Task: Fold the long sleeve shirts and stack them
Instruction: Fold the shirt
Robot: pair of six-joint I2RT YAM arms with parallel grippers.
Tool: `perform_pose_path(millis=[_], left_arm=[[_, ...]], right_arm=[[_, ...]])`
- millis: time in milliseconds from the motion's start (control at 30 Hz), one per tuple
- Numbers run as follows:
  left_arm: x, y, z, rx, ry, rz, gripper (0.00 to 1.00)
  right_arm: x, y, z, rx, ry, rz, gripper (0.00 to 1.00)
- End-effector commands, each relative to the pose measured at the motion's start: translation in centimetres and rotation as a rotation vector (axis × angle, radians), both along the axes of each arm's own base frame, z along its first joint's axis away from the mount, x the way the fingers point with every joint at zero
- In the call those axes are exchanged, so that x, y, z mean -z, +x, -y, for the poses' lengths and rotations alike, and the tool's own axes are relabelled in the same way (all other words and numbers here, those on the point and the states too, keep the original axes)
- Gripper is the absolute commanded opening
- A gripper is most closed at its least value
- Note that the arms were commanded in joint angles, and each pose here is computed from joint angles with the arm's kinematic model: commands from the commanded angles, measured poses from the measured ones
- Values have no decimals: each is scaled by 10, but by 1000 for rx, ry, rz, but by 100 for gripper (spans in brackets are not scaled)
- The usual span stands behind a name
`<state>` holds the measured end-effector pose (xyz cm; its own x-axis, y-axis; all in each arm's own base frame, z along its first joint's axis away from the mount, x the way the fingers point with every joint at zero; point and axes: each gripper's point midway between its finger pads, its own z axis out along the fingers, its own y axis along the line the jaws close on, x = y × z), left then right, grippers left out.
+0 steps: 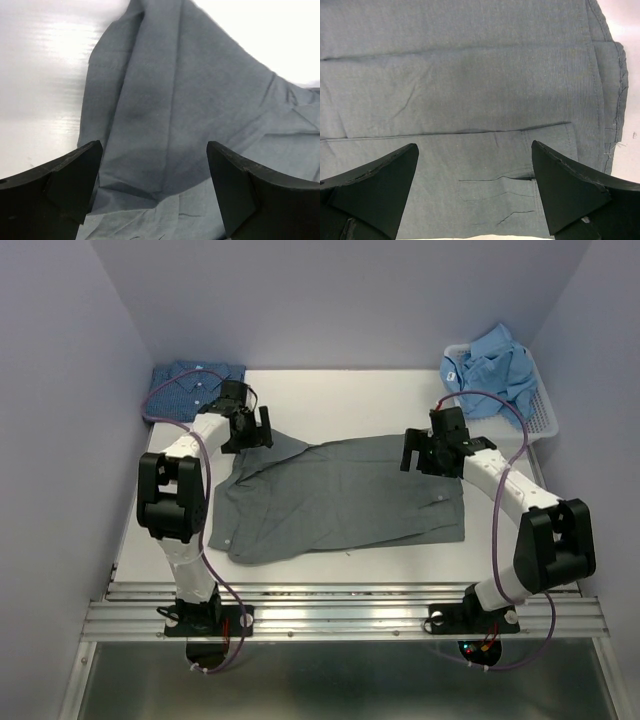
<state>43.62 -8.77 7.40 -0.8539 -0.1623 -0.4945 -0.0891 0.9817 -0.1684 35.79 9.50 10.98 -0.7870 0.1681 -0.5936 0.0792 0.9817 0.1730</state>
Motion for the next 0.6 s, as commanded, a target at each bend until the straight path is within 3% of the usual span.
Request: perform_pose_path(millis=[0, 133, 367, 567], left_arm=[[-33, 7, 23, 128, -34, 116, 99], [-24, -15, 29, 134, -36, 70, 99], [-6, -60, -10, -2, 122, -29, 99], [9, -51, -20, -39, 199, -61, 99]], right_arm=[[-10, 13, 0, -21, -30, 32, 100], [-7, 13, 0, -32, -37, 25, 100], [-1, 12, -1, -52, -43, 8, 100], [1, 12, -1, -56, -44, 4, 100]])
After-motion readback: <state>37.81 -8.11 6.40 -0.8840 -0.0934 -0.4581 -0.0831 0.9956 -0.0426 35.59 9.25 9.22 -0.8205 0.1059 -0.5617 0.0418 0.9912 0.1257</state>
